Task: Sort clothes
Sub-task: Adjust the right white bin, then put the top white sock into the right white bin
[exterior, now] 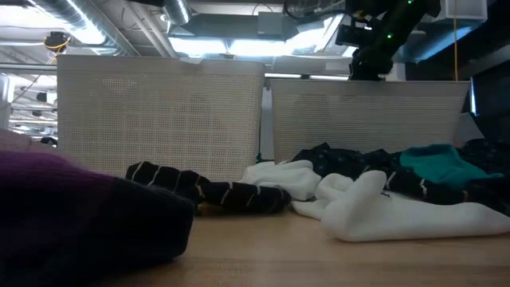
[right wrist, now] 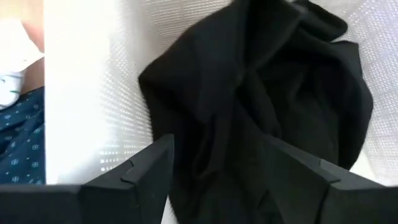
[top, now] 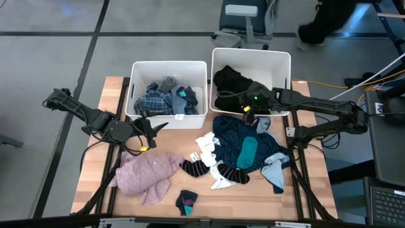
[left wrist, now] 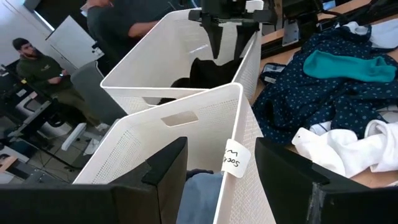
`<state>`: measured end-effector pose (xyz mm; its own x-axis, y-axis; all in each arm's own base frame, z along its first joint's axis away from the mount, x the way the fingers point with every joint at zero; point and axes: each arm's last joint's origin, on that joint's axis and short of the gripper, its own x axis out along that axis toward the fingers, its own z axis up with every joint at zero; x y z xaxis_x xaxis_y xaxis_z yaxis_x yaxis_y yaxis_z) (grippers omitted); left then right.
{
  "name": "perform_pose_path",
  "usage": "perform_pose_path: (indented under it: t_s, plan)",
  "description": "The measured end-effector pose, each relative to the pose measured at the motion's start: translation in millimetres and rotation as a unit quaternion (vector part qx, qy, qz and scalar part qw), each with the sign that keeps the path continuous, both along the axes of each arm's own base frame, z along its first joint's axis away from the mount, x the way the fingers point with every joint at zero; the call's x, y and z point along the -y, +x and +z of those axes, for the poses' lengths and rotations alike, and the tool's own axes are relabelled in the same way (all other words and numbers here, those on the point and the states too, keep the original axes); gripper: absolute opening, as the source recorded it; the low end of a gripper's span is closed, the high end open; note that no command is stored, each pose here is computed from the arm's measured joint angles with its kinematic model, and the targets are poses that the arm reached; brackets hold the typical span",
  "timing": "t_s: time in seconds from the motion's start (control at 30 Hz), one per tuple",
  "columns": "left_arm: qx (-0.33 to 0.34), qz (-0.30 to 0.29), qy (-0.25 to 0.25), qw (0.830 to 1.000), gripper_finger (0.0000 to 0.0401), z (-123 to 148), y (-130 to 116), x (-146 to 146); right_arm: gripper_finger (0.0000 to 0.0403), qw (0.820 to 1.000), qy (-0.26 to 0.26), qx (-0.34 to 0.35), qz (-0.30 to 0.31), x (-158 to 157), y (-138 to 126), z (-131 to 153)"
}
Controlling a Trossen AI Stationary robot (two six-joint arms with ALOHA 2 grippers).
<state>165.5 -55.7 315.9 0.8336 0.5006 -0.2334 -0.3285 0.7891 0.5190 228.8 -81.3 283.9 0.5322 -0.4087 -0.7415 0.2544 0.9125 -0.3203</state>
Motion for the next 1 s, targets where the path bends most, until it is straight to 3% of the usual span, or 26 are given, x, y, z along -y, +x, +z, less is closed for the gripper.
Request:
perform_pose_path:
  t_s: [0.17,0.3,0.43,0.73,0.87,1.0]
  plan:
    - [0.000,0.000,0.000,1.000,0.0180,0.0,0.0,0.0,0.0236,0.996,0.069,-0.006,0.064,-6.7,-3.8,-2.9]
    - [0.000,0.000,0.001,1.000,0.0180,0.1,0.0,0.0,0.0236,0.991,0.113,-0.002,0.065,-10.1,-7.3,6.2]
    - [0.000,0.000,0.001,1.000,0.0180,0.1,0.0,0.0,0.0236,0.992,0.112,0.014,0.057,-9.4,-6.5,18.7]
    - [0.002,0.000,-0.002,1.000,0.0180,0.1,0.0,0.0,0.0237,0.998,0.036,0.046,0.007,-5.3,-8.3,61.7]
    - [0.005,0.001,-0.009,1.000,0.0180,0.0,0.1,0.1,0.0237,0.996,0.048,0.069,-0.019,-7.4,-15.6,89.7]
    - [0.008,-0.025,-0.038,0.999,0.0180,-0.7,0.8,1.8,0.0237,0.991,0.097,0.089,-0.019,-17.9,-22.1,105.8]
